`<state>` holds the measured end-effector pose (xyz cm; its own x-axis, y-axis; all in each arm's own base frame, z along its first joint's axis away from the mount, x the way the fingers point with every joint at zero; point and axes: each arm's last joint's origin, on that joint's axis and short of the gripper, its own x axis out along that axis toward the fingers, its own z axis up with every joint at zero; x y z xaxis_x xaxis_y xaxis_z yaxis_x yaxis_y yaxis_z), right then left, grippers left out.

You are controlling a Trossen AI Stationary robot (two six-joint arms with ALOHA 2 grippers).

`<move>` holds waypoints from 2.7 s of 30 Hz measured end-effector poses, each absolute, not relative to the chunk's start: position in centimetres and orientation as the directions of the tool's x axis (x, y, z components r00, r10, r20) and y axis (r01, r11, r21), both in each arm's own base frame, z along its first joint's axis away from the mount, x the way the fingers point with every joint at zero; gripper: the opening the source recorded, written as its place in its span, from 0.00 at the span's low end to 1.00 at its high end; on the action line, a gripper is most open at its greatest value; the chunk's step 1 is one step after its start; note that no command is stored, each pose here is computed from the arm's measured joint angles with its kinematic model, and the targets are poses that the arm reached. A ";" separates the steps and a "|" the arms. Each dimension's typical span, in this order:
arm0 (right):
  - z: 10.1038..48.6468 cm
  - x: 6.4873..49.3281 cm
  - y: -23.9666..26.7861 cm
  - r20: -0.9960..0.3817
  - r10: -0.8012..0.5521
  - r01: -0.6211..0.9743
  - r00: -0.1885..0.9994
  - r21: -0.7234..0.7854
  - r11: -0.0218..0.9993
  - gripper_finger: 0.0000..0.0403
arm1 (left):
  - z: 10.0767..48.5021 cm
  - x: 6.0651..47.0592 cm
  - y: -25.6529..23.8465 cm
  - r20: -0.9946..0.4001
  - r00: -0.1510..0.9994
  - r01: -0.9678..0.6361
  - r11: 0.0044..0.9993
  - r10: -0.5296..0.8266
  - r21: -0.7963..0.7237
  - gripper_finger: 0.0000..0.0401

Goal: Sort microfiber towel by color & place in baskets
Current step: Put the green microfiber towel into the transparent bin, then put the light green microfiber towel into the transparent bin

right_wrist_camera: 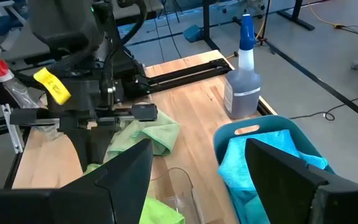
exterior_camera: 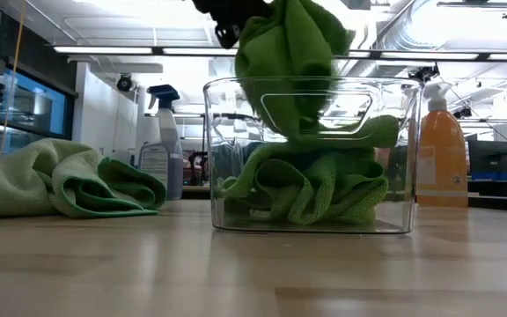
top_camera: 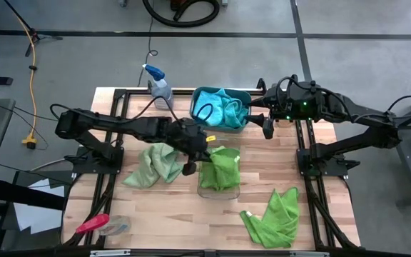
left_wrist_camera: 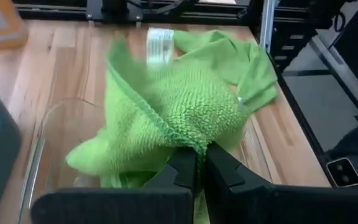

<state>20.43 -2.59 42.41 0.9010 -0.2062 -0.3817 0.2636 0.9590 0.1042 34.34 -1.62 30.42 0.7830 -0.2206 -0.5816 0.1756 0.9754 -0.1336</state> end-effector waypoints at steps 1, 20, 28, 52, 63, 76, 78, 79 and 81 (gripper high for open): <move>42.4 20.4 -2.6 -0.382 -0.206 0.263 0.901 0.104 0.959 0.64 | 30.2 34.6 -1.6 -0.578 0.785 0.182 0.975 -0.223 -0.130 0.00; 42.4 20.5 -2.6 -0.378 -0.209 0.265 0.902 0.104 0.959 0.64 | 25.2 41.7 -1.6 -0.841 0.532 0.238 0.971 -0.099 0.036 0.00; 42.4 20.4 -2.7 -0.382 -0.250 0.303 0.890 0.086 0.949 0.64 | 21.7 42.6 -2.0 -0.887 0.453 0.234 0.972 -0.085 0.026 0.00; 42.3 20.4 -2.7 -0.388 -0.250 0.314 0.887 0.109 0.943 0.64 | 16.6 43.7 -1.9 -0.938 0.338 0.097 0.994 -0.080 -0.050 0.10; 42.3 20.4 -2.7 -0.388 -0.250 0.323 0.887 0.133 0.937 0.64 | 19.6 44.3 -2.0 -0.949 0.305 0.056 0.996 -0.085 -0.071 0.34; 42.3 20.4 -2.7 -0.388 -0.250 0.323 0.887 0.133 0.937 0.64 | 24.3 43.7 -0.7 -0.956 0.282 0.058 0.996 -0.079 -0.065 0.45; 42.3 20.4 -2.7 -0.388 -0.250 0.322 0.887 0.132 0.937 0.64 | 24.9 43.3 -0.2 -0.958 0.277 0.046 0.997 -0.076 -0.066 0.45; 42.3 20.4 -2.7 -0.388 -0.251 0.321 0.887 0.129 0.938 0.64 | 25.2 43.2 0.1 -0.956 0.283 0.040 0.997 -0.074 -0.065 0.45; 42.3 20.4 -2.7 -0.388 -0.250 0.320 0.887 0.127 0.939 0.64 | 26.0 42.7 0.6 -0.955 0.288 0.030 0.997 -0.070 -0.065 0.45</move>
